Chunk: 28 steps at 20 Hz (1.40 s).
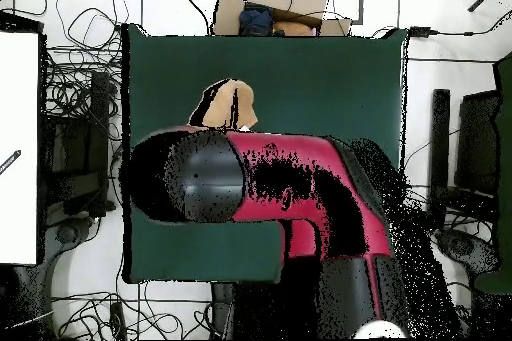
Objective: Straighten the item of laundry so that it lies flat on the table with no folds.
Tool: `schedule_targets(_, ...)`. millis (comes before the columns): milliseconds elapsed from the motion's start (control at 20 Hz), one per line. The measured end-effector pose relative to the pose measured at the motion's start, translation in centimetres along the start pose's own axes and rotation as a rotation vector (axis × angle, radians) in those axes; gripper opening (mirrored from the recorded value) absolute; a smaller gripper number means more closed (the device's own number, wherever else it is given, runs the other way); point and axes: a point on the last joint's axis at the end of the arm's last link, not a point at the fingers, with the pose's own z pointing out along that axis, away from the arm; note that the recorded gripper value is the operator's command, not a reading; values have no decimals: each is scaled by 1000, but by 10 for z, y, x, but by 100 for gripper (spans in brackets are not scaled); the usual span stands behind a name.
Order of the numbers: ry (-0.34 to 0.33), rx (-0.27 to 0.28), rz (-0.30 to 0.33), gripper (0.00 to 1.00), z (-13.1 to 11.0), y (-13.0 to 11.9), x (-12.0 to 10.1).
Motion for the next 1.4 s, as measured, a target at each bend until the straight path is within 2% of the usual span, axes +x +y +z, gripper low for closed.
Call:
schedule_targets(100, 19, 45, -80, 0, 14, 19, 1)
schedule_targets(250, 33, 74, -138, 0, 23, 35, -1)
schedule_targets(300, 47, 91, -172, 0, 30, 48, -3)
schedule_targets(450, 60, 103, -191, 0, 36, 59, -5)
schedule_targets(550, 79, 116, -205, 0, 44, 76, -11)
schedule_targets(900, 92, 116, -192, 0, 59, 114, -27)
schedule_targets(1150, 89, 121, -151, 0, 76, 146, -38)
schedule_targets(1400, 92, 109, -94, 0, 83, 164, -41)
